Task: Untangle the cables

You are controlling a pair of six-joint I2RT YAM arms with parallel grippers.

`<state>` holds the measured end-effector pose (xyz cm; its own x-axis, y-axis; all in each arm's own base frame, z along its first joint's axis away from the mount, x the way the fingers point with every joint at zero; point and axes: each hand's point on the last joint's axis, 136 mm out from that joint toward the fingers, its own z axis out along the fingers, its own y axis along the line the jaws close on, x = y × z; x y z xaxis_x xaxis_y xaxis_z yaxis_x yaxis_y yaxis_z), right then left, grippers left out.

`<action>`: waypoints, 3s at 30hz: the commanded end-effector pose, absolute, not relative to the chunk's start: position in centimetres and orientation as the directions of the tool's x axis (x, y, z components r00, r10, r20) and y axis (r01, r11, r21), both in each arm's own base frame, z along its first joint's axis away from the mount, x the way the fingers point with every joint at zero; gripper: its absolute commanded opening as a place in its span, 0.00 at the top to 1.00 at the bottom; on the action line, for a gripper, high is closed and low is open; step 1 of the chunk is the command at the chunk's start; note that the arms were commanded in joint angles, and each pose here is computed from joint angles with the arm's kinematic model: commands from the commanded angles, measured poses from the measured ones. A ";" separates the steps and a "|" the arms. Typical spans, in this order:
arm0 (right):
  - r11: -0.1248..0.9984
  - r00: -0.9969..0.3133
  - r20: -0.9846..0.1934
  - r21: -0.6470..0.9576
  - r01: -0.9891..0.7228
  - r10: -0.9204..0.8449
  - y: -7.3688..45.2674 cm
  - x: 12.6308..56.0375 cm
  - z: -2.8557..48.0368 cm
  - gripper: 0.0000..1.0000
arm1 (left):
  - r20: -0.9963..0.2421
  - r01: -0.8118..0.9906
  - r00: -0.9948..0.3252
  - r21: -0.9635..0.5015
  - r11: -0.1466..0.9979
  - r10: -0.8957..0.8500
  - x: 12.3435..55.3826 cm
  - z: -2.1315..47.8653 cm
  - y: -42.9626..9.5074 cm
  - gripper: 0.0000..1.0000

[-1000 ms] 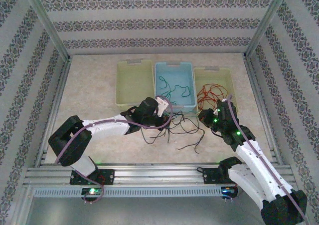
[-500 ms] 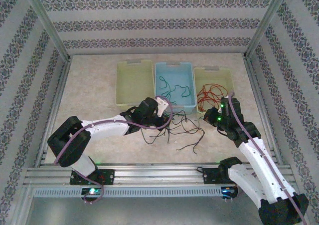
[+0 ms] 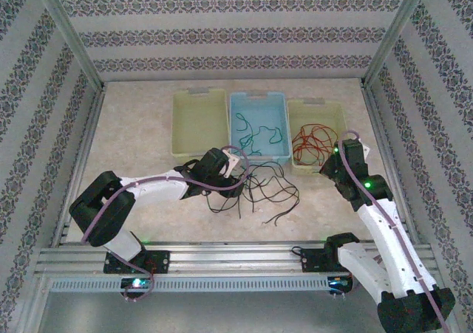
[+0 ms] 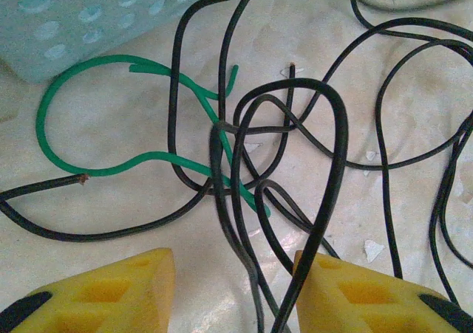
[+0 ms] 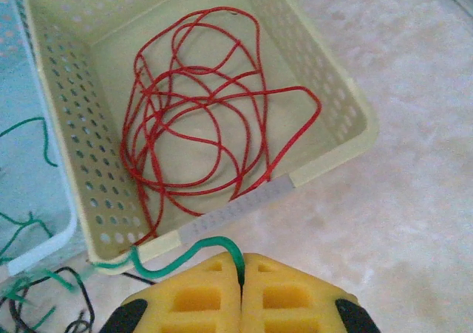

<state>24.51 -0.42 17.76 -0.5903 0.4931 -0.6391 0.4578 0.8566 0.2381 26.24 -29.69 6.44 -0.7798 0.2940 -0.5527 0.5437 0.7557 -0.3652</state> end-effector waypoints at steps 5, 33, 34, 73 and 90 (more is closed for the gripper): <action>0.865 -0.568 -0.740 0.038 0.500 0.361 -3.8 23.8 21.1 1.00 | -0.544 0.531 -0.788 -0.362 0.766 0.290 26.5 6.7 -29.7 0.55; 0.808 -0.567 -0.598 0.537 0.242 0.567 12.9 43.5 18.1 0.64 | -0.710 0.219 -0.704 -0.189 0.957 0.021 30.8 14.6 -21.8 0.01; 0.816 -0.579 -0.599 0.528 0.234 0.553 13.1 43.2 17.9 0.61 | -0.701 0.234 -0.712 -0.184 0.955 0.040 30.7 14.3 -22.0 0.01; 0.979 -0.913 -0.368 0.034 -0.201 -0.175 21.6 24.2 4.1 0.59 | -0.603 0.297 -0.780 -0.121 0.947 0.168 30.7 9.4 -23.6 0.10; 0.983 -0.926 -0.376 0.175 -0.050 0.020 16.3 22.3 4.0 0.65 | -0.560 0.427 -0.787 -0.192 0.884 0.258 31.2 6.6 -29.8 0.18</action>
